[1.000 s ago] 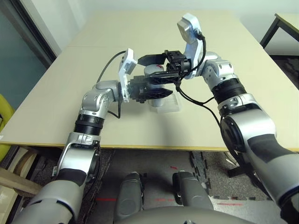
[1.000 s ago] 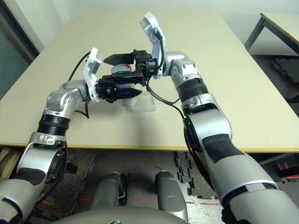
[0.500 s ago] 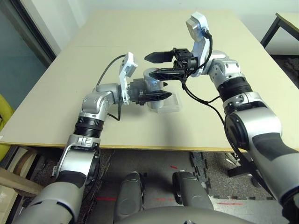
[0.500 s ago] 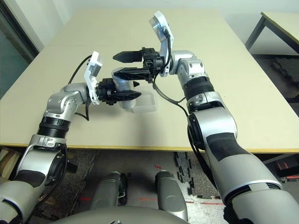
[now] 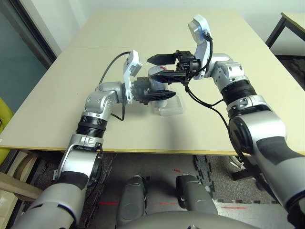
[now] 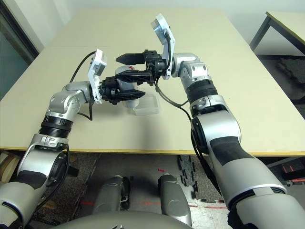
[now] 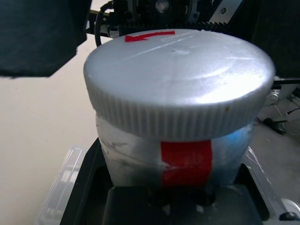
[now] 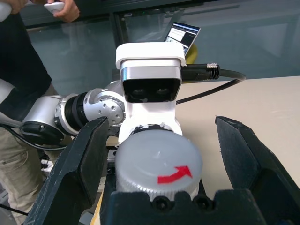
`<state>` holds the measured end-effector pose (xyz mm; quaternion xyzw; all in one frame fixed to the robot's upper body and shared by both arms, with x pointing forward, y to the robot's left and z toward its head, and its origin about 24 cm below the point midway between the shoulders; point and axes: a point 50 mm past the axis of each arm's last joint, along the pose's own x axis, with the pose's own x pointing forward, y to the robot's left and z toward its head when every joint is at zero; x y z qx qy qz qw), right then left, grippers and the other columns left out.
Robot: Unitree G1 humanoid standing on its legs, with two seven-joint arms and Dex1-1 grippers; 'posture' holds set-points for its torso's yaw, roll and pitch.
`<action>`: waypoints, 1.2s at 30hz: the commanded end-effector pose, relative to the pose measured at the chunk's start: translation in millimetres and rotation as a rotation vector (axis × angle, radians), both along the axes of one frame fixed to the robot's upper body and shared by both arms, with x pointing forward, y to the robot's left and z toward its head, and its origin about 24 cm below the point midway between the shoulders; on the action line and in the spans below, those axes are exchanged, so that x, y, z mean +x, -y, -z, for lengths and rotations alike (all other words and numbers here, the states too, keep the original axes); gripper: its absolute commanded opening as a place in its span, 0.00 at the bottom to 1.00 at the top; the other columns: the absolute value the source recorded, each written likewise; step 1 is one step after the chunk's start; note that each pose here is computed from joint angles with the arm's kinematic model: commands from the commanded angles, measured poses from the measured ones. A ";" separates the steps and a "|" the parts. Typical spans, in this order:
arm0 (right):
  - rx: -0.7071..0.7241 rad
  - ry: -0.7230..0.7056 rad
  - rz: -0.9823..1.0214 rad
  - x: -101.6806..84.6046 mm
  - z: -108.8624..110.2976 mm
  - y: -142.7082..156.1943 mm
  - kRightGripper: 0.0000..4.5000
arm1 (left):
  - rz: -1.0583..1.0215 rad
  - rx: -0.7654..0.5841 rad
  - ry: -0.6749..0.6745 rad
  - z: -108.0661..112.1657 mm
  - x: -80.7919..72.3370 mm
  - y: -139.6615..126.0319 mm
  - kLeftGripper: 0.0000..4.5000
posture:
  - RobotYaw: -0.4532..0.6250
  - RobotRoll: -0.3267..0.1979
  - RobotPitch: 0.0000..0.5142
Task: Pour the medicine from the bottle into the box.
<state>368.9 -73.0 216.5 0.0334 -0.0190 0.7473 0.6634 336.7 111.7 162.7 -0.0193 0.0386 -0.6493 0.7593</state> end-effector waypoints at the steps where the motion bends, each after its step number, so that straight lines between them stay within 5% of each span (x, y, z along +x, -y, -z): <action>1: -0.005 0.026 0.022 0.8 -1.7 -0.5 1.00 | 0.003 0.015 0.019 -2.9 1.3 2.3 0.59 | 0.27 0.62 0.15; 36: -0.017 -0.015 0.150 10.0 -0.8 50.0 1.00 | -0.039 -0.003 0.036 -10.5 7.8 -10.9 0.59 | 0.27 0.62 0.15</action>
